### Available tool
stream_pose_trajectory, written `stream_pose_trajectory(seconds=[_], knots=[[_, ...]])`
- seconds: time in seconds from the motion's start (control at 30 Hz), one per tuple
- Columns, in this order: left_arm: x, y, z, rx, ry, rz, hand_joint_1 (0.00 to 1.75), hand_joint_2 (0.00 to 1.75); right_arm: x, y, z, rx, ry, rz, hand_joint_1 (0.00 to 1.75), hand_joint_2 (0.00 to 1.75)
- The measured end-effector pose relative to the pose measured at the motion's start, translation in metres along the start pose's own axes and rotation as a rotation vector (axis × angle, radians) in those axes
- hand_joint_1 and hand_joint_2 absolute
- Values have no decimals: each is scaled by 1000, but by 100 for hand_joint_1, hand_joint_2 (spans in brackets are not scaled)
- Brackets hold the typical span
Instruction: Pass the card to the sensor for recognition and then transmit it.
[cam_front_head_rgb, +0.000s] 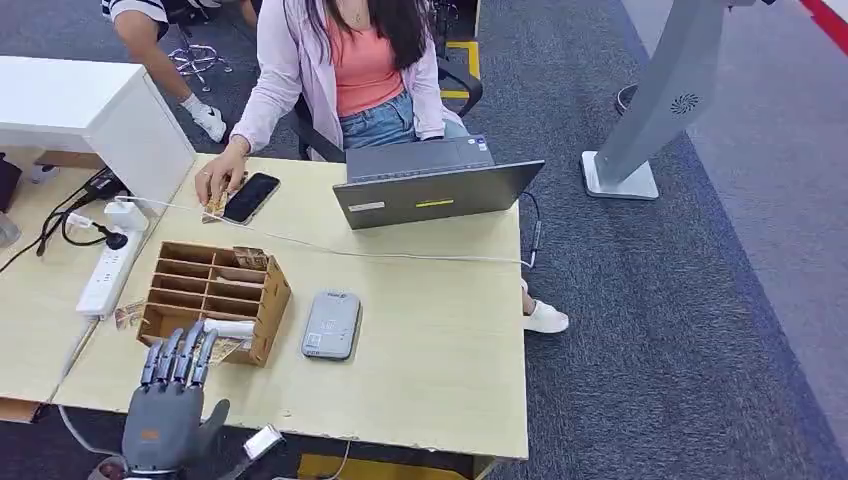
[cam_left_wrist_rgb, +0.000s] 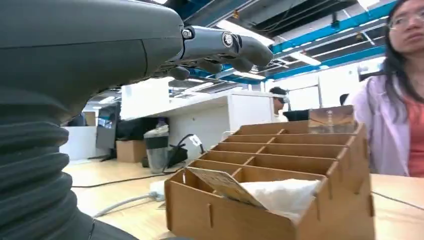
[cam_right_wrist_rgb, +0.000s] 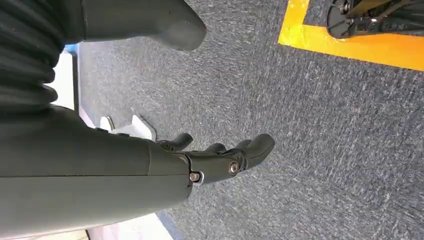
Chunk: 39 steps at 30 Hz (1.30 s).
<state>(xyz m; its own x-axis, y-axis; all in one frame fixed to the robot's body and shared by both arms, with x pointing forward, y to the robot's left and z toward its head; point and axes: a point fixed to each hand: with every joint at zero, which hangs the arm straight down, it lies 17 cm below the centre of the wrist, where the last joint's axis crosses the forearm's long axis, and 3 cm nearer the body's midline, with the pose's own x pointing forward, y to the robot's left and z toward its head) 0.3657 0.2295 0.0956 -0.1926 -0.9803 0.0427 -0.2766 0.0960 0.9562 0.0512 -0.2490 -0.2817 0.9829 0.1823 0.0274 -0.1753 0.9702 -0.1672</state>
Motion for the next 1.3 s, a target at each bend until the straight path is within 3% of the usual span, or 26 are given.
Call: stream_pose_trajectory(seconds=[0.57,1.3], knots=[[-57,-20,-10,-43,132,-3,0,175,-1,2,0,10,-1,39,0,175],[-62,-31,-25,-75,143,3,0,175,0,2,0,13,-4,58,0,175]])
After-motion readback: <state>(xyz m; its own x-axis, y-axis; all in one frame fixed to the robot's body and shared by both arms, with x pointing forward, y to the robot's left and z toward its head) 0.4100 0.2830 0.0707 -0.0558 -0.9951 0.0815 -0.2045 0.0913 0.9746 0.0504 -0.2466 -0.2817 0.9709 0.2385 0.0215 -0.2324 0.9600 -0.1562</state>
